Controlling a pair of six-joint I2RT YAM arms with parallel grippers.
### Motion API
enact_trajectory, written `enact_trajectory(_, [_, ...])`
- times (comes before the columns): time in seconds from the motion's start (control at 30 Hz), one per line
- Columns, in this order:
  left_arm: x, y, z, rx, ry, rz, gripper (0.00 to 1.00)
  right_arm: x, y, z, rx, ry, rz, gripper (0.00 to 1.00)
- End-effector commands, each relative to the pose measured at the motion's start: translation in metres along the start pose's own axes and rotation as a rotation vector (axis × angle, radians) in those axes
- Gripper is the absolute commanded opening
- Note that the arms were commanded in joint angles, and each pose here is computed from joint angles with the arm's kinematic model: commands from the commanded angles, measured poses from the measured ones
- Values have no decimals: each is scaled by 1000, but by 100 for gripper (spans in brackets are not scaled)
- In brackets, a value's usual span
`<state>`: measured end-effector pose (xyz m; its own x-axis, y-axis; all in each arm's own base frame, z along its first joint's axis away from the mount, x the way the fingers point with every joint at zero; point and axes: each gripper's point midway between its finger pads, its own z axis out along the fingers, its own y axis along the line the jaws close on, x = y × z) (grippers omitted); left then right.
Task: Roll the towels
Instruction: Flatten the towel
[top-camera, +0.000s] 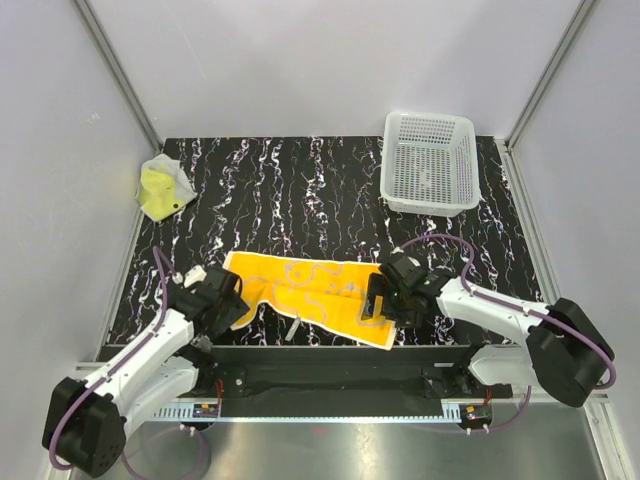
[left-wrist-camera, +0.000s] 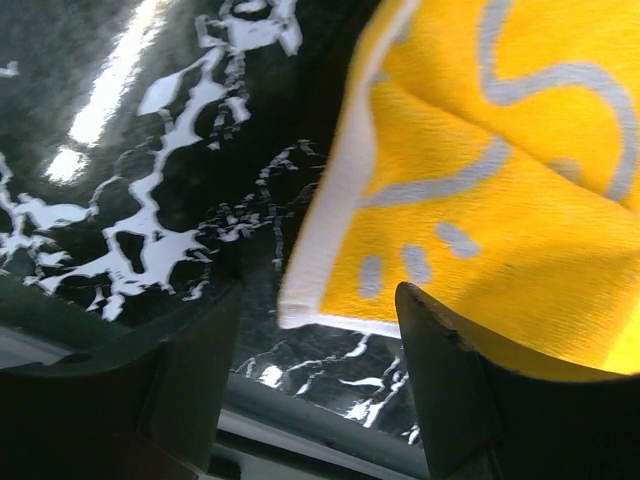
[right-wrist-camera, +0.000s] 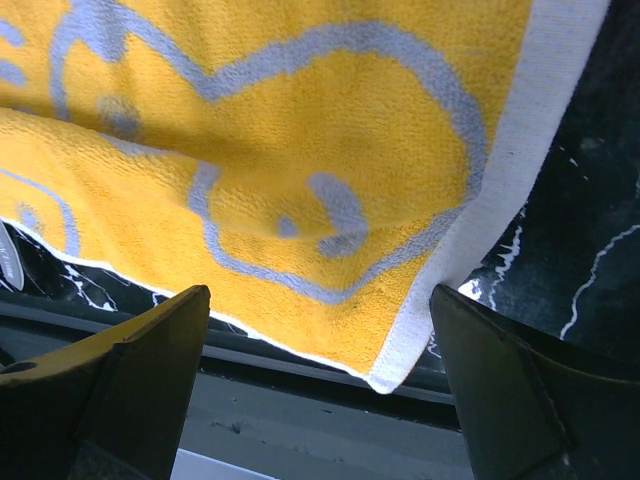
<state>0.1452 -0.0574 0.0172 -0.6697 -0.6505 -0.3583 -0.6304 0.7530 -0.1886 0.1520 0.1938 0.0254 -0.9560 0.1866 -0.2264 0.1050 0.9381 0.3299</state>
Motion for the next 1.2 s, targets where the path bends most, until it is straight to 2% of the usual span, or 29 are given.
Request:
enact_trajectory(0.0, [-7, -4, 5, 14, -52, 10, 69, -2, 5, 14, -20, 5, -16, 100])
enact_trajectory(0.1, [-8, -9, 5, 25, -45, 44, 66, -6, 11, 14, -33, 7, -15, 100])
enact_trajectory(0.17, [-8, -11, 6, 21, -38, 69, 57, -11, 13, 12, -35, -4, -14, 100])
enact_trajectory(0.2, [-9, -12, 7, 13, -31, 94, 38, -14, 14, 10, -35, -11, -16, 100])
enact_trajectory(0.27, [-10, -16, 7, 23, -32, 118, 23, -16, 15, 8, -34, -16, -15, 100])
enact_trajectory(0.33, [-10, -19, 8, 32, -32, 145, 0, -18, 14, 7, -28, -19, -18, 100])
enact_trajectory(0.5, [-10, -37, 1, 123, -20, 154, 0, -12, 9, 1, -37, -16, -5, 100])
enact_trajectory(0.63, [-20, -39, -24, 149, -47, 140, 0, 3, -1, -1, -50, 10, 33, 86])
enact_trajectory(0.73, [-32, -53, -55, 235, -73, 102, 0, 14, -11, -2, -42, 23, 61, 83])
enact_trajectory(0.8, [-41, -66, -81, 318, -96, 86, 0, 19, -18, -5, -30, 26, 85, 83])
enact_trajectory(0.9, [-45, -64, -104, 340, -98, 102, 0, 20, -24, -11, -15, 6, 116, 86])
enact_trajectory(1.03, [-31, -44, -106, 278, -35, 134, 0, 9, -24, -28, -5, -50, 120, 90])
enact_trajectory(1.17, [-38, -24, -119, 276, -101, 107, 2, -17, -33, -48, 82, -166, 97, 97])
